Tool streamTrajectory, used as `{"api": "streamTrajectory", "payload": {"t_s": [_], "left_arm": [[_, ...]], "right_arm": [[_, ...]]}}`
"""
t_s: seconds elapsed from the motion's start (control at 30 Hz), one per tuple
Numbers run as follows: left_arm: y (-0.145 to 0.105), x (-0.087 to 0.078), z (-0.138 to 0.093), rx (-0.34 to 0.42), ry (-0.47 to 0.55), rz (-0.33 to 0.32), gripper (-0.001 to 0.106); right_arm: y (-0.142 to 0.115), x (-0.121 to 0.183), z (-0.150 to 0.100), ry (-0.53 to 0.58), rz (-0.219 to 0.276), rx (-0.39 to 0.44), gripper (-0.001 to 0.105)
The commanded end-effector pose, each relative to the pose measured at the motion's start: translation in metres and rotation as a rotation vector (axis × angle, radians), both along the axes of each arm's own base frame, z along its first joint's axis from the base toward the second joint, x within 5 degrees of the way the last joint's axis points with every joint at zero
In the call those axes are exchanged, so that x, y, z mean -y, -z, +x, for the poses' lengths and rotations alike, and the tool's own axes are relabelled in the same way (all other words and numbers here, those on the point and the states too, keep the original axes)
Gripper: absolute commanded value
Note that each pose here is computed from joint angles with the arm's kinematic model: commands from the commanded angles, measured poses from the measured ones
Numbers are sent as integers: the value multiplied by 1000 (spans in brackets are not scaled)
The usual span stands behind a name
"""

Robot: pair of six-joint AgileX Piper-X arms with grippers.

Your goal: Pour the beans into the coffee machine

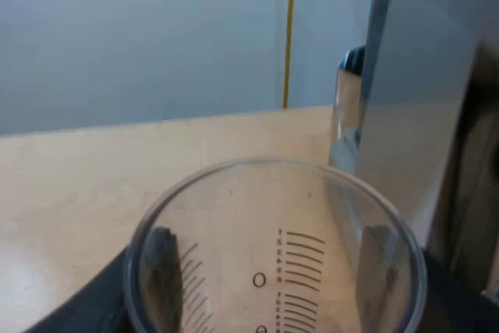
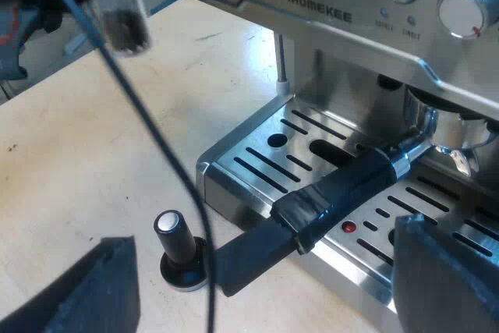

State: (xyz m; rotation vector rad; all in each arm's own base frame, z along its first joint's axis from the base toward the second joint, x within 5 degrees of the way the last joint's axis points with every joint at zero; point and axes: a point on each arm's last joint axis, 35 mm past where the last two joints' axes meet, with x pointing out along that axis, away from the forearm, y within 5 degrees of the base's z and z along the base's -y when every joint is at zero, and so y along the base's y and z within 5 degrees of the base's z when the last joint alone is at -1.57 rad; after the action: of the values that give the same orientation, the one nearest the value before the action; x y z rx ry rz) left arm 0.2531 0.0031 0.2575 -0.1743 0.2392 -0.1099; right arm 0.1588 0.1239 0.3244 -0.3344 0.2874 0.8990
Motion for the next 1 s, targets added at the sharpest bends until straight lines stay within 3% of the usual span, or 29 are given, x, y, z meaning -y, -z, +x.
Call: {"api": "streamTrajectory", "payload": {"t_s": [0.03,0.23,0.4,0.57,0.67,0.8,1.0], "left_arm": [[-18,0,-17,29,-6,-1,32],[-45,2,-53,79,-2,3,32],[-58,3,-78,108,-2,4,32],[-72,3,-99,147,-2,6,32],[-77,4,-106,148,-2,6,32],[-99,4,-120,99,-2,4,32],[-130,4,-128,171,1,6,32]], "right_arm": [[-2,0,-1,-6,1,19,69],[-5,-1,0,21,63,-12,69],[-15,-3,3,21,125,60,69],[-33,-3,3,32,278,118,69],[-43,-1,0,27,321,171,69],[-49,3,-5,23,343,204,69],[-62,13,-18,29,345,307,69]]}}
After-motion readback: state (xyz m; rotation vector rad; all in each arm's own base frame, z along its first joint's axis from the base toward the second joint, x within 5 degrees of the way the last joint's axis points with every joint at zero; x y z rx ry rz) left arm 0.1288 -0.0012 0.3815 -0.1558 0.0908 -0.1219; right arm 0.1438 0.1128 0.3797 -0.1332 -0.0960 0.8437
